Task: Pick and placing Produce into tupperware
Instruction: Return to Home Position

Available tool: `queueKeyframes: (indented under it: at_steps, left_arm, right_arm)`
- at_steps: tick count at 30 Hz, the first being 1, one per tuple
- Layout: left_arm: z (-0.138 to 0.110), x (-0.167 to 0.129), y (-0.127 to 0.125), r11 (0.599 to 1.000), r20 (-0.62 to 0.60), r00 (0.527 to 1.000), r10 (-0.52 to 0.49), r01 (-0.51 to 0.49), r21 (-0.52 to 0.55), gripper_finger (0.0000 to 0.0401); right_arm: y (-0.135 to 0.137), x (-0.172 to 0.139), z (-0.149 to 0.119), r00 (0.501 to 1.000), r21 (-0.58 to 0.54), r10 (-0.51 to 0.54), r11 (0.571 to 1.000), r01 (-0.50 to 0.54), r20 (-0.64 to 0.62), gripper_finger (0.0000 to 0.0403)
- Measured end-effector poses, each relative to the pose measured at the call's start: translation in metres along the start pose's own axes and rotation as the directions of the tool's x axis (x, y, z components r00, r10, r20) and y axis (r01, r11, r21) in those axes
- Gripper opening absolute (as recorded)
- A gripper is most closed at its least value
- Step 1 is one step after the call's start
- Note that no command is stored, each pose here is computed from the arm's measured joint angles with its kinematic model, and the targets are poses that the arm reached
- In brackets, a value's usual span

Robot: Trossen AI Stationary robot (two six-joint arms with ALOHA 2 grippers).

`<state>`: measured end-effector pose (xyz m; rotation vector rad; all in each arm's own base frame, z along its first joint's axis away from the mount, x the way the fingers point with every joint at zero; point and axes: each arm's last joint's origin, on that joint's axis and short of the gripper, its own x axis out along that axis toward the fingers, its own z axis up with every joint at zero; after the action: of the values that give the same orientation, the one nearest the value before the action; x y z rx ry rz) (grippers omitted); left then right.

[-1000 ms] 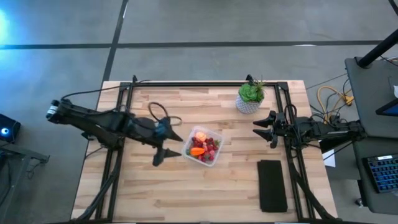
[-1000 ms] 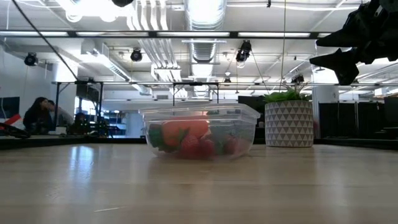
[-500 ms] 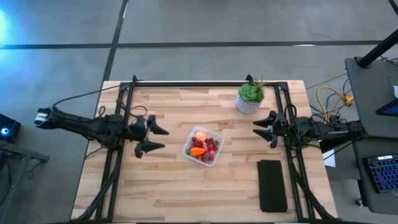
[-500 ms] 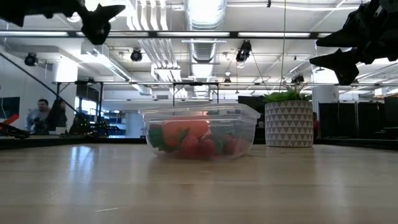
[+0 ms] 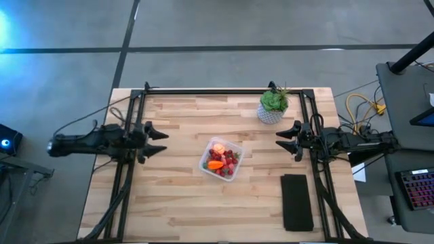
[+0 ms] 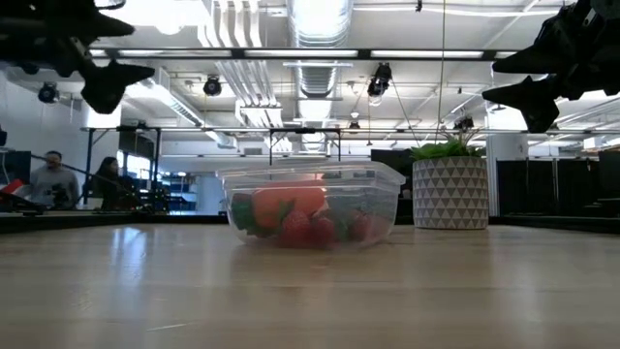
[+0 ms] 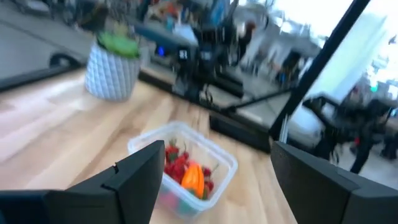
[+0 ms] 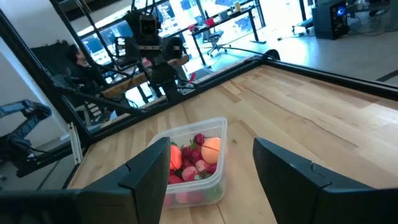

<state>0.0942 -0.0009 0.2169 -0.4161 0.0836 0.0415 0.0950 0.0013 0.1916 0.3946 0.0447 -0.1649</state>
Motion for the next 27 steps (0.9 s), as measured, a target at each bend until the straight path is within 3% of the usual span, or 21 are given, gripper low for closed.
queueKeyframes:
  at_steps: [9, 13, 18, 27]
  left_arm:
    - [-0.011, -0.008, 0.007, 0.998, 0.045, 0.999, 0.025, -0.022, -0.065, 0.0279]
    - [-0.021, -0.004, 0.014, 0.984, 0.009, 0.991, 0.134, -0.132, -0.119, 0.0279]
    - [-0.034, -0.002, 0.023, 0.955, -0.021, 0.959, 0.282, -0.283, -0.090, 0.0279]
    - [-0.045, 0.006, 0.027, 0.948, -0.078, 0.950, 0.303, -0.308, -0.072, 0.0279]
  right_arm:
    - [0.000, 0.000, 0.000, 1.000, 0.000, 0.000, 1.000, 0.000, 0.000, 0.0221]
    - [0.000, 0.000, 0.000, 1.000, 0.000, 0.000, 1.000, 0.000, -0.001, 0.0221]
    - [0.000, 0.000, 0.000, 1.000, 0.000, 0.000, 1.000, 0.000, 0.000, 0.0221]
    - [0.000, 0.000, 0.000, 1.000, -0.001, -0.001, 1.000, 0.001, -0.001, 0.0221]
